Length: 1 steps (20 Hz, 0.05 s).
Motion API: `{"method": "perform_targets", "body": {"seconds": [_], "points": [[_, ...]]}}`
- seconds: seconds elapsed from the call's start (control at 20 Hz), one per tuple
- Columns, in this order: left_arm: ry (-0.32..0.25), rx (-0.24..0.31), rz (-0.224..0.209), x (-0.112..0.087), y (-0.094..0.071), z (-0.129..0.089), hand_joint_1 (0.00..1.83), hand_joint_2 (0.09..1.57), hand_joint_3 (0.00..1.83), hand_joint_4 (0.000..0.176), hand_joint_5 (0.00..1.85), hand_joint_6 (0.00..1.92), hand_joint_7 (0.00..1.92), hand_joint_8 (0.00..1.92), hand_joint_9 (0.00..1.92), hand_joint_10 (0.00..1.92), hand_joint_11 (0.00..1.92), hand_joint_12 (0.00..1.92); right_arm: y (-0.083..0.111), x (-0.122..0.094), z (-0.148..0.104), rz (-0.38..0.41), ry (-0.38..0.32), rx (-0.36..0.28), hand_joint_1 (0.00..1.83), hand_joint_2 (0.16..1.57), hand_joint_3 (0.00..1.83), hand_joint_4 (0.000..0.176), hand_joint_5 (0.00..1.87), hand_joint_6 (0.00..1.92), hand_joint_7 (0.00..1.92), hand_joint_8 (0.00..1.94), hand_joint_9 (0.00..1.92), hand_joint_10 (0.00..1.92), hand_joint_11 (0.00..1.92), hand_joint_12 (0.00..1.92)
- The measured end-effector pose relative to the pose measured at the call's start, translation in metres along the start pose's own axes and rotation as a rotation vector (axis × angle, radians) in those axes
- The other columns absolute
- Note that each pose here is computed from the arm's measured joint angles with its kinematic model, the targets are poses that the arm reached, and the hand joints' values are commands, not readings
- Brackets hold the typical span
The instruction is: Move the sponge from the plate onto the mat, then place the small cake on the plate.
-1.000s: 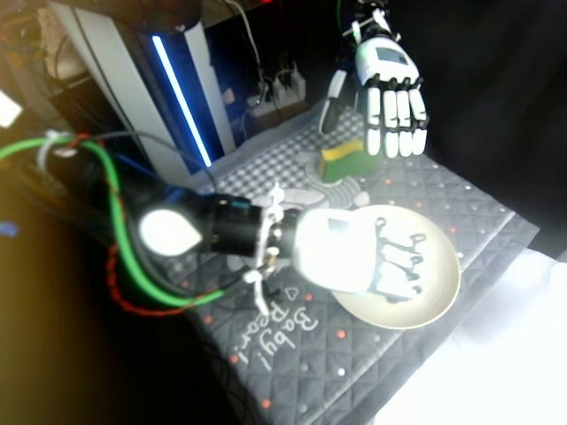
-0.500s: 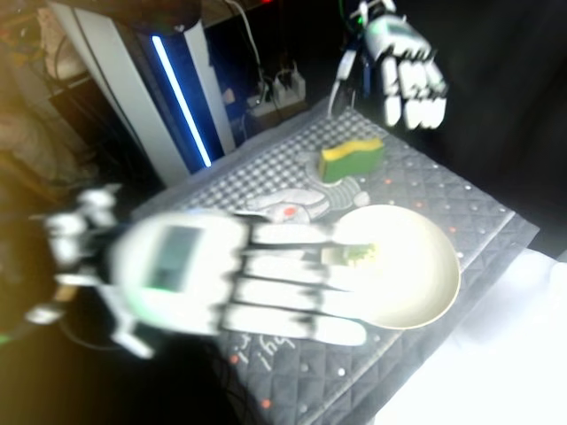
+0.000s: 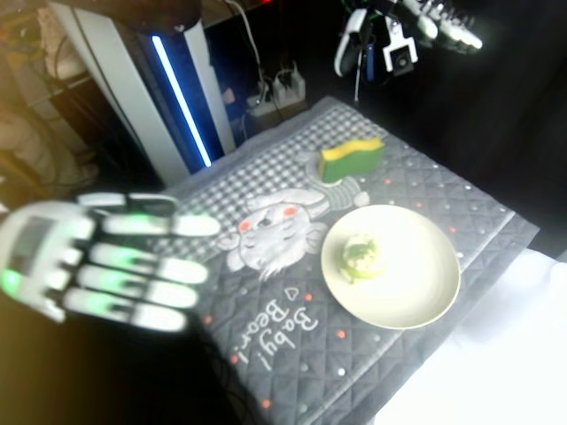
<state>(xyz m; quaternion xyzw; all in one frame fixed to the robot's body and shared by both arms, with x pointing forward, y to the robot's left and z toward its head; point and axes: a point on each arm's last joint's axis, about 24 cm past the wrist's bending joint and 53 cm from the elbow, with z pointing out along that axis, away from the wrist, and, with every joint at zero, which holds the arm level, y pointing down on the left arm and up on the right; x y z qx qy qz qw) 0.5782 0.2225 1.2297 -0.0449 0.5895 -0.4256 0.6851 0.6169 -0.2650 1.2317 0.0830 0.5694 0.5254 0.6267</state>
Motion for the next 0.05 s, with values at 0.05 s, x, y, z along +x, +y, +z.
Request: {"method": "perform_targets", "body": {"seconds": [0.05], "points": [[-0.013,0.002,-0.01,-0.0021,-0.0006,-0.0028,0.31,0.89,0.0,0.105,0.0,0.0,0.05,0.01,0.13,0.01,0.0,0.98,-0.0014,-0.0063,-0.0105,0.001,-0.033,0.006,0.71,0.76,0.0,0.176,0.0,0.0,0.0,0.0,0.0,0.0,0.0,0.0]]}}
